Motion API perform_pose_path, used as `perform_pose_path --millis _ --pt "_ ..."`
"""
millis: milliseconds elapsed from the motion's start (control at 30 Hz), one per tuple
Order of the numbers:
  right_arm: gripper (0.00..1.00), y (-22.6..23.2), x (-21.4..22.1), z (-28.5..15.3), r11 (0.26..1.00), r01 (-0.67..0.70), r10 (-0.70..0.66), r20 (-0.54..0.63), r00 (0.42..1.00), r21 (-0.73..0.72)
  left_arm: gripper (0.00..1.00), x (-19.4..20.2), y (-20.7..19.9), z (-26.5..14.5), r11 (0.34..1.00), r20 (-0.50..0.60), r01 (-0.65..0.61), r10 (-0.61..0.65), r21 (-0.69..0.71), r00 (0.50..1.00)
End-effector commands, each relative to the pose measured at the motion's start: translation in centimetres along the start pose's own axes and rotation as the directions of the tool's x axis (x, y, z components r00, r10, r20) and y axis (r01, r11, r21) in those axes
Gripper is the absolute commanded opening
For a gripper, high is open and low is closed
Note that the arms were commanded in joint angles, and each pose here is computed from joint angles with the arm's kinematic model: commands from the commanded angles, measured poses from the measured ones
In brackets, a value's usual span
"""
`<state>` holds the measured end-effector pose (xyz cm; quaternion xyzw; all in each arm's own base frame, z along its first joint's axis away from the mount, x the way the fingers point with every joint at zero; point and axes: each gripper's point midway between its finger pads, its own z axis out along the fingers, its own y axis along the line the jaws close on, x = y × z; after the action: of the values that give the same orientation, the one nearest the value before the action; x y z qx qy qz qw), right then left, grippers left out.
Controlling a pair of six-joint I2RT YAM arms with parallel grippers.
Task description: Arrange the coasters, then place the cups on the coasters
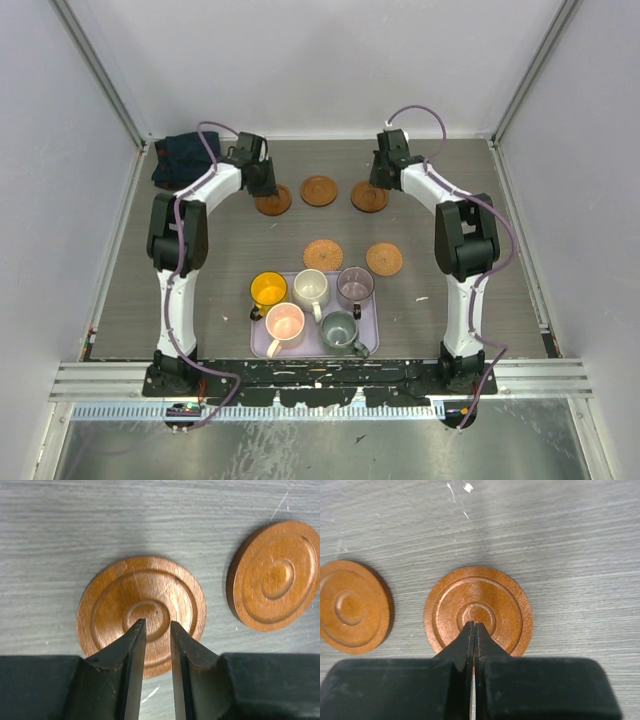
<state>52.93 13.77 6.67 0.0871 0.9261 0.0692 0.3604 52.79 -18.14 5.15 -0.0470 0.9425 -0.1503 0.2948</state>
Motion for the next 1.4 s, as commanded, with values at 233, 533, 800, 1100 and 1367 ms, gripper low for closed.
perform_pose_path --millis 233,533,800,1100,1367 --pt "0.01 9.4 -6.3 -5.4 0.972 0.172 -0.143 0.179 0.974 -0.163 0.33 -3.0 -1.7 -5.4 0.998 0.13 0.005 -0.014 0.07 0.991" --pt "0.01 15.3 -3.9 -2.7 0.927 0.288 -0.249 0.18 0.952 -0.241 0.32 -1.2 -1.0 -4.4 0.997 0.099 0.025 -0.032 0.072 0.995" --pt "0.01 16.9 -2.8 0.1 0.919 0.3 -0.263 0.168 0.95 -0.256 0.33 0.6 -0.5 -5.2 0.995 0.098 0.053 -0.061 0.085 0.993" --pt "0.01 16.5 1.2 1.2 0.913 0.313 -0.298 0.097 0.95 -0.261 0.34 0.9 -1.4 -7.6 0.989 0.121 0.056 -0.073 0.139 0.99" --pt "0.01 17.3 3.9 1.3 0.896 0.342 -0.336 0.073 0.939 -0.282 0.34 1.1 -1.3 -9.1 0.988 0.148 0.056 -0.077 0.142 0.986"
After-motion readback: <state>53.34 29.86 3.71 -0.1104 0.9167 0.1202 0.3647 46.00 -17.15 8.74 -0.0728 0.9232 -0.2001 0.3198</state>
